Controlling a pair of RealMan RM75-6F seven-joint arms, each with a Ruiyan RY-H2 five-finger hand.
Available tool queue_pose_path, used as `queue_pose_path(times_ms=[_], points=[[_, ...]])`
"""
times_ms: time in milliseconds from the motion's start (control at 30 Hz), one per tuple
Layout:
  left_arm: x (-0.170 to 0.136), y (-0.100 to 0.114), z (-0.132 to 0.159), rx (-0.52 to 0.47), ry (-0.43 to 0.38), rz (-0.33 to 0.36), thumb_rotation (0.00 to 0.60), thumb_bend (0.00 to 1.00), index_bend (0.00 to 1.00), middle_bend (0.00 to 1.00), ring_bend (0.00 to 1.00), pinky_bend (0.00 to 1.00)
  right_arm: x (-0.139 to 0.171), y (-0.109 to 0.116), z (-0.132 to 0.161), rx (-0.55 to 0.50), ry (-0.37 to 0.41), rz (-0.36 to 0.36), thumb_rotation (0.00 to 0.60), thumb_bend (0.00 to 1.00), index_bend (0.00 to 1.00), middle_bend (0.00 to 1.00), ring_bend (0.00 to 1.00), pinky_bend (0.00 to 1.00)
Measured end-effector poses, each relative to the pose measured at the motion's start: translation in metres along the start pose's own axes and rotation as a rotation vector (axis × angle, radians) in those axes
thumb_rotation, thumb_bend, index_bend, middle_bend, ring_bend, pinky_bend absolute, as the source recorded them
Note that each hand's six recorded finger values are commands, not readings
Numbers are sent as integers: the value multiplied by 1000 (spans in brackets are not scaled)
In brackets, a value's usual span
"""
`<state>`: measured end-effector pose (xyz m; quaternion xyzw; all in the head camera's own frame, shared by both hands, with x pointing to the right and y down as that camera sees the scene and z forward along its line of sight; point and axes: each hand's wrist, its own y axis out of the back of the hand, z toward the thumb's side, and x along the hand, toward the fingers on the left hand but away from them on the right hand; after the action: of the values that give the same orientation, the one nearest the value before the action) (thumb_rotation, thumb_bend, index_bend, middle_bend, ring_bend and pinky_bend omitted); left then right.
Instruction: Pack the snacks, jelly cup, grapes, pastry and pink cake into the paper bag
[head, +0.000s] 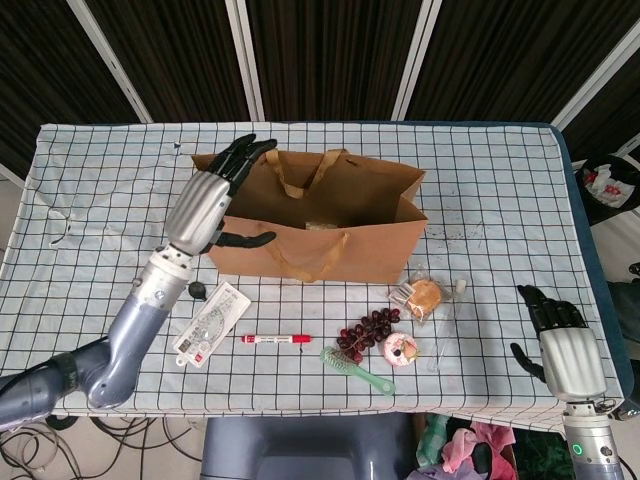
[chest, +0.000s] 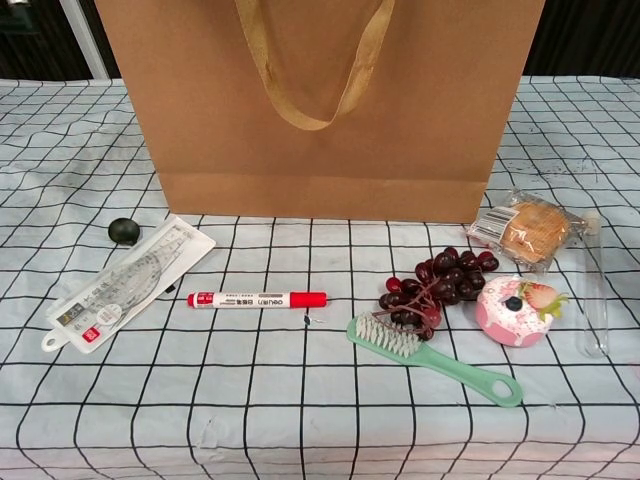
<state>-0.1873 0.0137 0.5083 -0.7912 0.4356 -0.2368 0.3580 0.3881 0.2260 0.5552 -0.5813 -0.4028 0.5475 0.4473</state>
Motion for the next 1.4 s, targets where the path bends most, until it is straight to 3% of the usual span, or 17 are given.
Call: queue_pose_path(times_ms=[167, 267, 433, 533, 733, 1067, 1200, 1400], points=[[-75, 16, -37, 314, 40, 31, 600, 75, 90, 117, 3, 135, 2, -5, 2, 6, 10, 26, 600, 181, 117, 154, 247, 237], [-136, 28, -76, 490, 151, 51, 600, 75, 99, 115, 6, 134, 1, -10, 2, 10, 18, 51, 600, 181, 117, 154, 247, 237], [-220, 44, -124, 653, 306, 24, 600, 74, 101, 115, 6, 134, -5, -15, 3, -2, 44, 80, 600, 181, 116, 152, 246, 213], [-240, 44, -129, 628, 317, 19, 600, 75, 101, 115, 3, 131, -12, -16, 7, 0, 75, 106, 600, 182, 117, 152, 244, 211], [-273, 39, -137, 568, 314, -11, 600, 84, 94, 118, 0, 124, -35, -12, 36, -31, 213, 200, 600, 183, 118, 152, 241, 206], [-283, 35, -140, 528, 361, -57, 600, 85, 86, 114, 0, 111, -59, -26, 133, -47, 521, 414, 600, 184, 118, 147, 228, 199], [-284, 36, -143, 532, 384, -63, 600, 88, 75, 108, 0, 105, -64, -37, 171, -14, 617, 444, 600, 184, 118, 144, 218, 199], [-283, 32, -146, 532, 405, -93, 600, 89, 74, 107, 0, 100, -68, -54, 205, 17, 670, 455, 600, 183, 119, 130, 182, 200]])
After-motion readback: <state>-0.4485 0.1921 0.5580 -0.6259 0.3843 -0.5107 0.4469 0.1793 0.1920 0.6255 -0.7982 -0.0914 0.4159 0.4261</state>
